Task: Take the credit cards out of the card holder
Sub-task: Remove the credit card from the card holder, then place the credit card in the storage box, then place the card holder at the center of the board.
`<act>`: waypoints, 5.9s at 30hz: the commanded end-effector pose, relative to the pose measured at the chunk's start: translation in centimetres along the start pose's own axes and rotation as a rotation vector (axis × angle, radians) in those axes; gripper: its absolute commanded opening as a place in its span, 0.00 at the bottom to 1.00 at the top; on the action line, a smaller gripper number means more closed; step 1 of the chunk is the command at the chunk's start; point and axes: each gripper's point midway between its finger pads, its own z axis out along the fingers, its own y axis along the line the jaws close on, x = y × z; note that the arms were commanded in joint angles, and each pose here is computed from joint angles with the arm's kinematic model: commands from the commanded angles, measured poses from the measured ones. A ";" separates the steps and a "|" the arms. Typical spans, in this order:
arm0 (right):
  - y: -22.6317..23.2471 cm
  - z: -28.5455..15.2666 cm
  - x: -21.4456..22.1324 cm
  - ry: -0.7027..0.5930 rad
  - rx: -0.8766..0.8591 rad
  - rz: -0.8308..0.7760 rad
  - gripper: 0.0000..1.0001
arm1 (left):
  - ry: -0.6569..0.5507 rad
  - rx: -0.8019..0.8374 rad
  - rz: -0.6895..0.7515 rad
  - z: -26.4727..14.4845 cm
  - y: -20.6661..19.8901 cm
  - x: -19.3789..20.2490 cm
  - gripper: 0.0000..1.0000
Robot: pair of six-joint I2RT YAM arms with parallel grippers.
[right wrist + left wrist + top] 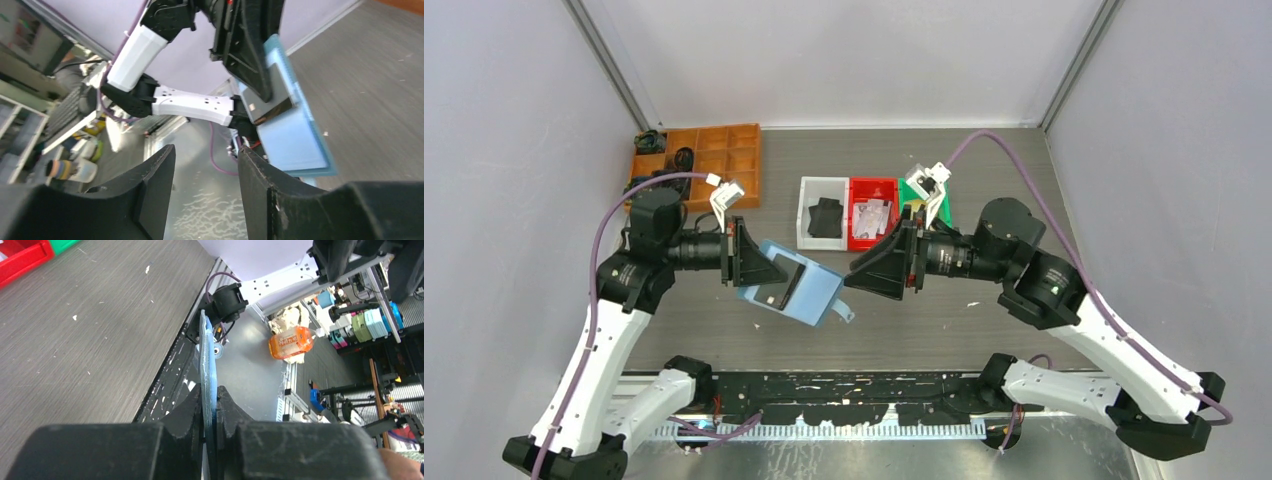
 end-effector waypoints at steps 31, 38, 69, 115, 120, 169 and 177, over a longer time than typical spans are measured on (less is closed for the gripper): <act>-1.8 9.0 1.4 -0.031 -0.234 0.322 0.42 | -0.130 0.115 -0.022 -0.9 -4.7 -4.0 0.02; -1.1 9.2 0.6 -0.062 -0.291 0.351 0.29 | -0.107 0.143 -0.036 -0.9 -4.9 -3.4 0.13; -2.1 5.9 3.9 -0.056 -0.238 0.328 0.01 | -0.062 0.247 -0.012 -1.5 -7.4 -3.6 0.09; -28.7 7.0 -0.5 0.223 0.621 0.115 0.01 | 0.336 -0.256 0.328 -5.5 3.1 5.8 0.00; -36.5 9.2 0.0 0.401 0.796 0.072 0.01 | 0.395 -0.255 0.339 -6.1 3.2 6.9 0.00; -17.7 11.7 5.3 0.200 0.204 0.131 0.63 | 0.270 -0.134 0.762 -4.8 2.9 6.0 0.00; -20.0 2.8 7.7 0.059 0.528 0.082 0.68 | 0.626 -0.313 0.679 -5.0 12.0 7.0 0.03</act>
